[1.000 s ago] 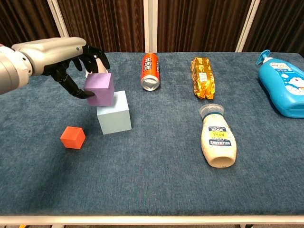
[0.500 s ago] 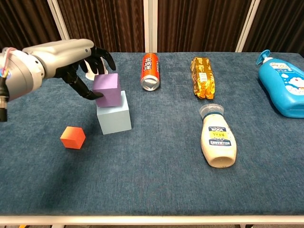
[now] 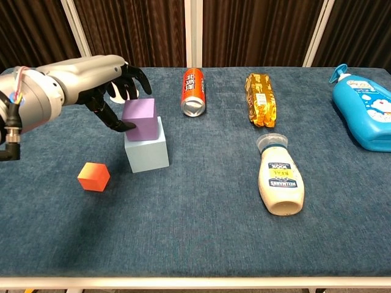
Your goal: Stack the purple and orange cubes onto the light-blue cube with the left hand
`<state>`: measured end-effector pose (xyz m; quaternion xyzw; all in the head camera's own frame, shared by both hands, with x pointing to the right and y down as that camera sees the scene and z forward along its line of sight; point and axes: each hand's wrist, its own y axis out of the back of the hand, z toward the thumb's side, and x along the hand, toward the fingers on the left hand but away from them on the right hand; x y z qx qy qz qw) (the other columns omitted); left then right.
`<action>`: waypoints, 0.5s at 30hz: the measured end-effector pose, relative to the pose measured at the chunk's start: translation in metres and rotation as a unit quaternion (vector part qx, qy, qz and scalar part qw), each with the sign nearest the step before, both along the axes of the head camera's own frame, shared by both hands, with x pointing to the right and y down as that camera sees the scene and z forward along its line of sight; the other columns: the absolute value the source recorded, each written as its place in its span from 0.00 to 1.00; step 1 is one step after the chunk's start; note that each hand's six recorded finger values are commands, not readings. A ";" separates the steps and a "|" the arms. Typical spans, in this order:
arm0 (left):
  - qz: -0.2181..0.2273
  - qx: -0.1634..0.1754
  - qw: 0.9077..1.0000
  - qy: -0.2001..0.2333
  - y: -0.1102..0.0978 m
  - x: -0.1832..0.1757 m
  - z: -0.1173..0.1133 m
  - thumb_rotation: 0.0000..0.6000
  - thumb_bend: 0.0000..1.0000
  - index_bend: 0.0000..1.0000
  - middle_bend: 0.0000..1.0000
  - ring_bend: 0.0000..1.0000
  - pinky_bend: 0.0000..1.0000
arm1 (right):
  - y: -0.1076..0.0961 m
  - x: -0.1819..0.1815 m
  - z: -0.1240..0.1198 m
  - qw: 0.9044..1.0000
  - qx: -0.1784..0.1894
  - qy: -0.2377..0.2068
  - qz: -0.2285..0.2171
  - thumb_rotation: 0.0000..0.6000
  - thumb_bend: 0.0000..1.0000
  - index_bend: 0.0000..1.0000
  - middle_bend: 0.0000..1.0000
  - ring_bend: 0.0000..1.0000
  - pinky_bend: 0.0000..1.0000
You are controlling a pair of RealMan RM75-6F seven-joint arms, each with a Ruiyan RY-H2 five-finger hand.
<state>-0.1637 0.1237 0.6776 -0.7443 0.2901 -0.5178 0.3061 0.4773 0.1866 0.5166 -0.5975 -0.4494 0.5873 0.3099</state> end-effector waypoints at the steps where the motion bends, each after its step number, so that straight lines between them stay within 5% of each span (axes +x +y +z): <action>1: -0.001 0.000 1.000 0.001 0.000 0.000 0.000 1.00 0.33 0.33 0.58 0.33 0.30 | 0.000 0.000 0.000 1.000 0.000 0.000 0.000 1.00 0.23 0.04 0.11 0.00 0.00; 15: -0.013 -0.003 1.000 -0.002 0.001 0.000 0.003 1.00 0.31 0.33 0.56 0.33 0.30 | 0.000 0.001 0.000 1.000 0.001 0.000 0.001 1.00 0.23 0.04 0.11 0.00 0.00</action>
